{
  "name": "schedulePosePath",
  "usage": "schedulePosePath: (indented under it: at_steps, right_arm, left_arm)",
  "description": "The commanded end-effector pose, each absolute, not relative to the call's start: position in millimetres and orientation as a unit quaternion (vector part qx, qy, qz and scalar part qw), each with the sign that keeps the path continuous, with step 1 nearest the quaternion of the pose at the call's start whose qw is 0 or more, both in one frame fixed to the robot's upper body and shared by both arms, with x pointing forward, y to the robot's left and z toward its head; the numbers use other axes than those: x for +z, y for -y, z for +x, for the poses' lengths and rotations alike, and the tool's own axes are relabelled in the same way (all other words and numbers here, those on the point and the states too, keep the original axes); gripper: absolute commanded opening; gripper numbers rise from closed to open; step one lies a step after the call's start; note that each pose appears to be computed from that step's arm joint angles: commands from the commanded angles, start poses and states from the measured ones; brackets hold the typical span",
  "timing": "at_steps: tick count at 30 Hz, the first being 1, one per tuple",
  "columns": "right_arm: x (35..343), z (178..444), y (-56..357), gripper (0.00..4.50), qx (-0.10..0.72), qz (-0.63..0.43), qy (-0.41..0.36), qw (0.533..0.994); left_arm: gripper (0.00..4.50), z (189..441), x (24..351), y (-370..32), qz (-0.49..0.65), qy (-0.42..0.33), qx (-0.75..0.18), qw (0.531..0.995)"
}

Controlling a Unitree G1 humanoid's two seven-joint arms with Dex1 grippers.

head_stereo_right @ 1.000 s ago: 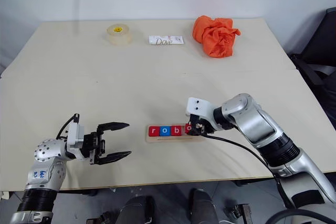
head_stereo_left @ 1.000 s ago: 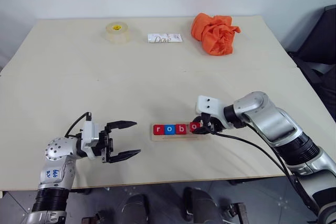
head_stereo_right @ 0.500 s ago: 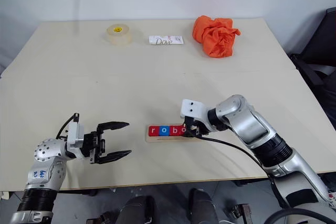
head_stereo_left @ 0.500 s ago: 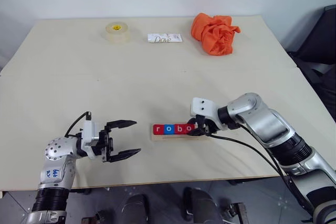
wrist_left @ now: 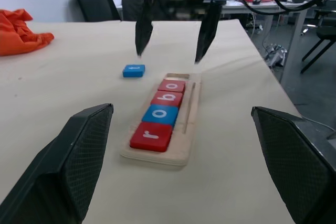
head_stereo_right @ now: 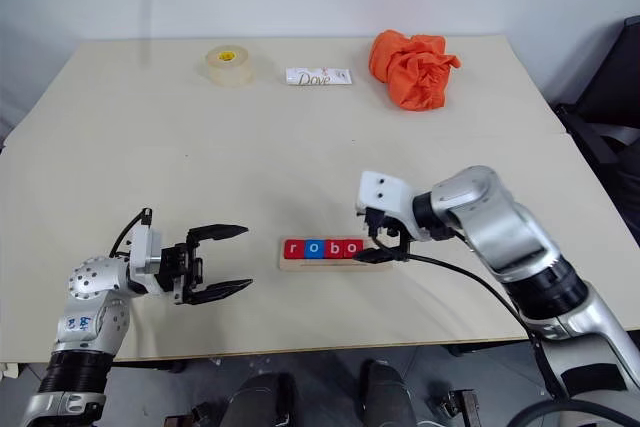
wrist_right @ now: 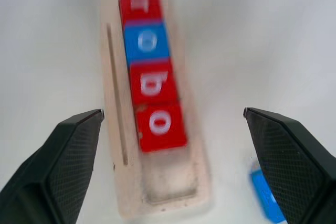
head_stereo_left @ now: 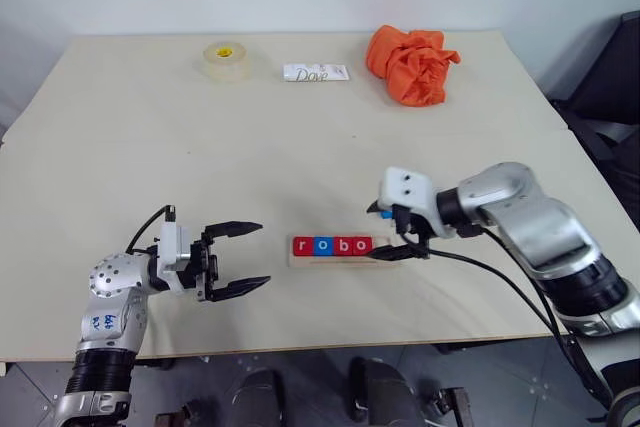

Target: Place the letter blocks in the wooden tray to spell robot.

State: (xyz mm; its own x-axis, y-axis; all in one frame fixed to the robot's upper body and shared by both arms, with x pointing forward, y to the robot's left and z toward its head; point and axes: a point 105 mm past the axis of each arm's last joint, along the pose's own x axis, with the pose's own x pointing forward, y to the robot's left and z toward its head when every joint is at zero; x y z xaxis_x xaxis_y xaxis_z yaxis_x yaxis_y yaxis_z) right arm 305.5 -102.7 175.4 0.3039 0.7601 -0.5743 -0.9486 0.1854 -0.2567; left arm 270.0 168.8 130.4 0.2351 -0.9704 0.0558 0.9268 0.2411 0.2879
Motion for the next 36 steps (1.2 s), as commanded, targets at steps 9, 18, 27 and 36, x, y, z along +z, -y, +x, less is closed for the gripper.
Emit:
schedulePosePath:
  at_steps: [9, 18, 27, 36]
  right_arm:
    - [161, 288, 197, 4.48, 0.388, -0.177, -0.131, 0.895]
    - [156, 292, 186, 4.48, 0.339, -0.142, -0.127, 0.921]
    - [140, 345, 150, 4.48, 0.256, -0.084, -0.132, 0.954]
    - [123, 355, 144, 4.31, 0.220, -0.067, -0.167, 0.959]
  left_arm:
    - [4.50, 279, 136, -169, 0.101, 0.121, -0.619, 0.770]
    - [4.50, 282, 138, -168, 0.104, 0.122, -0.627, 0.762]
    - [4.50, 271, 137, -173, 0.110, 0.121, -0.617, 0.769]
    - [4.50, 261, 135, -178, 0.111, 0.116, -0.601, 0.783]
